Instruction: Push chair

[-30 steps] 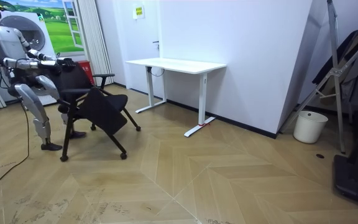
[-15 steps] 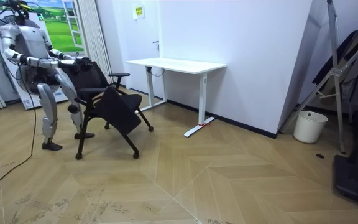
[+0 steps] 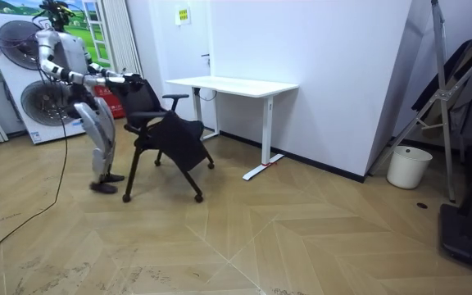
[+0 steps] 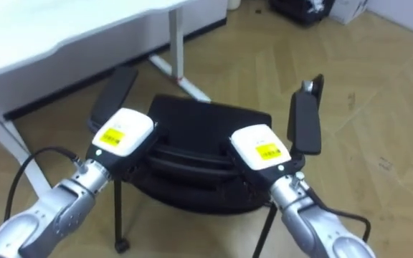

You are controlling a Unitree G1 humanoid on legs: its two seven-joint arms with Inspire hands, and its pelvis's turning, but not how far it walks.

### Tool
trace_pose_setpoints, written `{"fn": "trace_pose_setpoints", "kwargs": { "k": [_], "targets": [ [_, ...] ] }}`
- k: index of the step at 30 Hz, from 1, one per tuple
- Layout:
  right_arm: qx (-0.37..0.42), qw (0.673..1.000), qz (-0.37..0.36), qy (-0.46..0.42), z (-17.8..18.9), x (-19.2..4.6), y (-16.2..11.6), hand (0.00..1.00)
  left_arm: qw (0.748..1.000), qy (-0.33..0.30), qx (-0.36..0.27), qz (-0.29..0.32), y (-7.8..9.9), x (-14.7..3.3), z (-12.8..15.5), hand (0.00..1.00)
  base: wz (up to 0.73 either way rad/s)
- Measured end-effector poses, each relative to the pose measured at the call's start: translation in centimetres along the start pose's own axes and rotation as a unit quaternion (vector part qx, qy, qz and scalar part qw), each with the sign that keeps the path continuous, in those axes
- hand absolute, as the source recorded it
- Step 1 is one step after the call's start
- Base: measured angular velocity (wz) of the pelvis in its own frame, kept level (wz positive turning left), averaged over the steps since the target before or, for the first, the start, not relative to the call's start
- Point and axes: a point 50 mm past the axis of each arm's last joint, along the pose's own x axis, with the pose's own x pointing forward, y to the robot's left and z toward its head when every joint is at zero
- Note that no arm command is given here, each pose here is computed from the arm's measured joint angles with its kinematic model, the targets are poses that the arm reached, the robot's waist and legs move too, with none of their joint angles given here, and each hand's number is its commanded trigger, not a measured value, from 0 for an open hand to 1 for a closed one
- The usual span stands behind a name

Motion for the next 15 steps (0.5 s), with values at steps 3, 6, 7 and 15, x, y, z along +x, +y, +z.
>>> {"fn": "trace_pose_setpoints", "kwargs": {
  "k": [3,6,7,15],
  "targets": [
    [0.002,1.0,0.004,-0.006,0.1,-0.2,0.2,1.0,1.0,-0.001,0.0,-0.001,-0.2,-0.2,0.0,1.0,0.73],
    [0.002,1.0,0.006,-0.009,0.1,-0.3,0.2,1.0,1.0,0.001,-0.004,0.001,-0.4,-0.5,0.0,1.0,0.84],
    [0.001,1.0,0.006,-0.008,0.0,-0.4,0.2,1.0,1.0,0.001,-0.005,0.003,-0.5,-0.4,0.1,1.0,0.75],
    [-0.017,1.0,0.01,-0.013,-0.3,0.7,-0.9,1.0,1.0,0.014,-0.003,0.019,-0.1,0.1,0.2,1.0,0.38]
  ]
}}
